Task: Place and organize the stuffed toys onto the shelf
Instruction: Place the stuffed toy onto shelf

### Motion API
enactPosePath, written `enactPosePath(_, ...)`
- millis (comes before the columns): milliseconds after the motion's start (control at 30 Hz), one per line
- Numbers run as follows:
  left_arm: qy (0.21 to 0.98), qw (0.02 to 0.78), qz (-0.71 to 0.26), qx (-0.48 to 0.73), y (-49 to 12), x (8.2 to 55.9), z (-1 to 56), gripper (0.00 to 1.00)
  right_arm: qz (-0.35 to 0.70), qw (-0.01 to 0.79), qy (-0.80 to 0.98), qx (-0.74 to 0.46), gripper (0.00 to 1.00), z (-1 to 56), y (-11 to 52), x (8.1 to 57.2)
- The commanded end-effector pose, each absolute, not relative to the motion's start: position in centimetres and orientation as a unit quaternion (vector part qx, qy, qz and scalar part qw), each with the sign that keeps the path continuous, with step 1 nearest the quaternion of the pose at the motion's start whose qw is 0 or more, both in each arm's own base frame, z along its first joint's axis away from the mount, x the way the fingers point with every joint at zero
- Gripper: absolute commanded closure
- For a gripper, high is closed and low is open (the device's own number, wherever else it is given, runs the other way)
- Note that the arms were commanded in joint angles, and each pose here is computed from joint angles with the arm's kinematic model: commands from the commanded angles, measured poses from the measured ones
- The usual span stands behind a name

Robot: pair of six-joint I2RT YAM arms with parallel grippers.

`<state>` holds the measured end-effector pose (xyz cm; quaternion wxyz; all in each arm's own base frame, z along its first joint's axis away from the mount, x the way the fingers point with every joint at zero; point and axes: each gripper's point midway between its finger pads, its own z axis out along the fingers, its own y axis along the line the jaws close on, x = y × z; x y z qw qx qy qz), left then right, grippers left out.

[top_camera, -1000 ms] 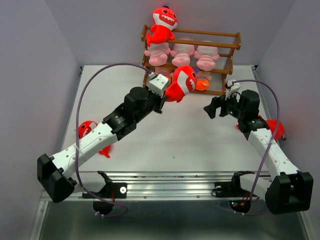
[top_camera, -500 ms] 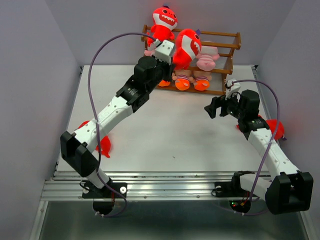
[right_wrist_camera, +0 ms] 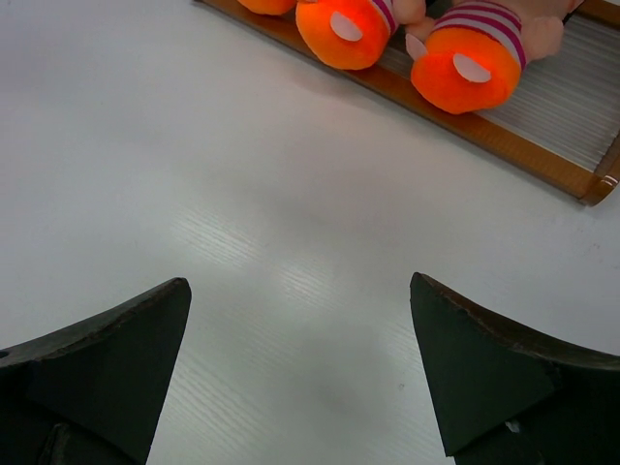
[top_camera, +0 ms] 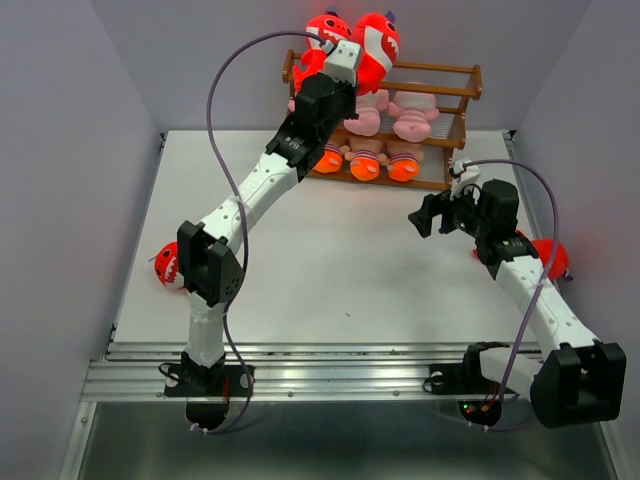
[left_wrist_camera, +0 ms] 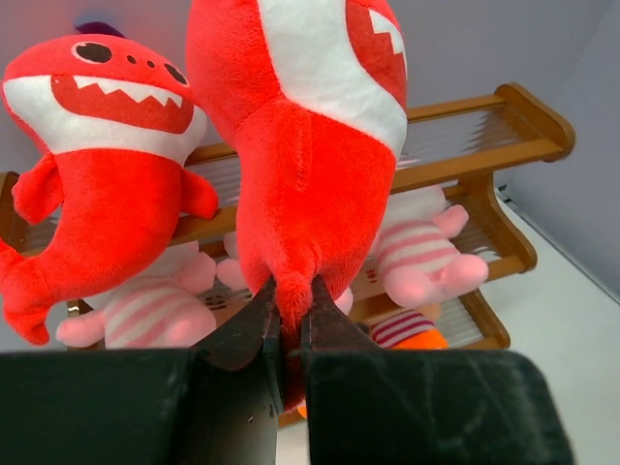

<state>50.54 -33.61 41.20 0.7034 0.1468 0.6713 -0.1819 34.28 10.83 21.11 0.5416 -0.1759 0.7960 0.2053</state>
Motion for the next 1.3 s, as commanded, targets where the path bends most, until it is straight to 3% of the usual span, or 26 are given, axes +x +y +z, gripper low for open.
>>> enactPosePath(0, 0.615, 0.759, -0.192, 0.096, -32.3, 51.9, 46.9, 1.00, 0.201, 0.564, 0.779, -0.186, 0.00, 23.0, 10.8, 34.9)
enactPosePath(533, 0.627, 0.753, -0.193, 0.049, -31.8, 56.8, 43.9, 1.00, 0.198, 0.565, 0.779, -0.186, 0.00, 23.0, 10.7, 35.0)
enactPosePath(1267, 0.625, 0.733, -0.260, 0.059, -34.1, 56.8, 43.1, 1.00, 0.195, 0.564, 0.780, -0.187, 0.00, 22.8, 10.6, 35.1)
